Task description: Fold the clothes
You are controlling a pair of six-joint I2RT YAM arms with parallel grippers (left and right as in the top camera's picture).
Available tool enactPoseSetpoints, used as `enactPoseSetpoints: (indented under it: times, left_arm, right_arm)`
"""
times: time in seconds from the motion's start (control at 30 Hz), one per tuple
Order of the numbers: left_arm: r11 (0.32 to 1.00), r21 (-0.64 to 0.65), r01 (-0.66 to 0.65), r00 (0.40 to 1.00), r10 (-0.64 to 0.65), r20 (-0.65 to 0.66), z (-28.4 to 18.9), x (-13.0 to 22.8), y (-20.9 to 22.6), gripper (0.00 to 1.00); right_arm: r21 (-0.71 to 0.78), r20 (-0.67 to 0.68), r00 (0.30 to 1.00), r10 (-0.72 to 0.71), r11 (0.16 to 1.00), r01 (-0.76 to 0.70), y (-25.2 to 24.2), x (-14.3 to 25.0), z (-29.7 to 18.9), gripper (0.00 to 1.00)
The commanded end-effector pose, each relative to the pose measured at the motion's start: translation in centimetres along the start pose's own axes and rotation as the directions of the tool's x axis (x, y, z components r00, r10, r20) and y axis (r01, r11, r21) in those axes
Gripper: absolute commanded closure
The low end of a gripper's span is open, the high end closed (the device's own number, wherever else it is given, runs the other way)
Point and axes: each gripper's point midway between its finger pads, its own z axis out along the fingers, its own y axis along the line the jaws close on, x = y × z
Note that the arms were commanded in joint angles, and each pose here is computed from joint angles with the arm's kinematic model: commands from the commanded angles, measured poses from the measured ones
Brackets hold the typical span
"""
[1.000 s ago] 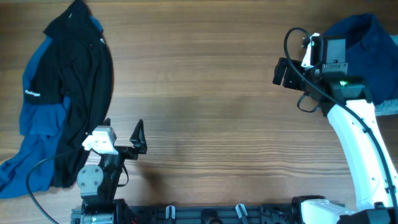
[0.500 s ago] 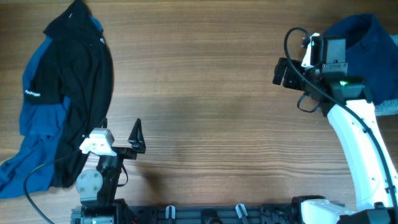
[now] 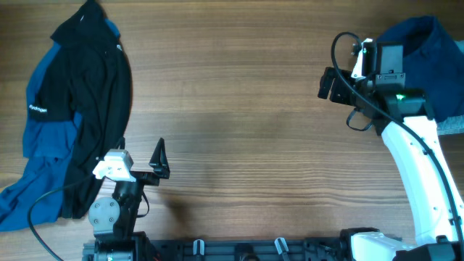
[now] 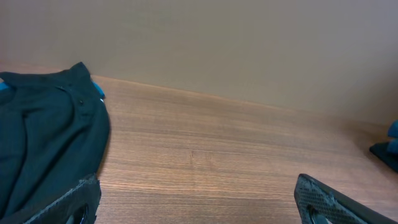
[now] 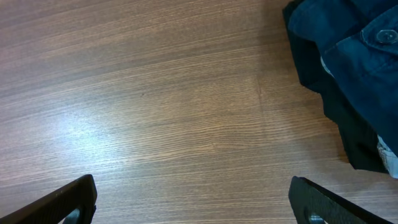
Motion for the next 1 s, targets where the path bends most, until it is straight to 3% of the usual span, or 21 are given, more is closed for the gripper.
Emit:
enactPoseSetpoints:
  times: [0.0,0.4,0.57,0.73,0.97]
  left_arm:
    - [1.000,-0.003,-0.006,1.000,0.006,0.002,0.0,0.1,0.0,0.00]
    - [1.000,-0.003,-0.006,1.000,0.006,0.003,0.0,0.1,0.0,0.00]
    - [1.000,-0.003,-0.006,1.000,0.006,0.002,0.0,0.1,0.0,0.00]
    - [1.000,-0.003,-0.006,1.000,0.006,0.002,0.0,0.1,0.0,0.00]
    - [1.000,-0.003,-0.006,1.000,0.006,0.001,0.0,0.1,0.0,0.00]
  right_arm:
    - [0.012,0.016,1.000,0.012,1.000,-0.012,0.0,-0.7,-0.2,0.00]
    - [0.009,0.027,1.000,0.013,1.000,-0.013,0.0,-0.9,-0.5,0.00]
    - [-0.044,0.216,0.976,0.026,0.999,-0.017,0.2,-2.7,-7.4,0.00]
    - [-0.080,0.373,0.927,0.046,0.997,-0.017,-0.5,-1.5,-12.6,0.00]
    - [-0.166,0.620,0.777,0.104,0.986,0.000,-2.1,2.2,-12.7,0.00]
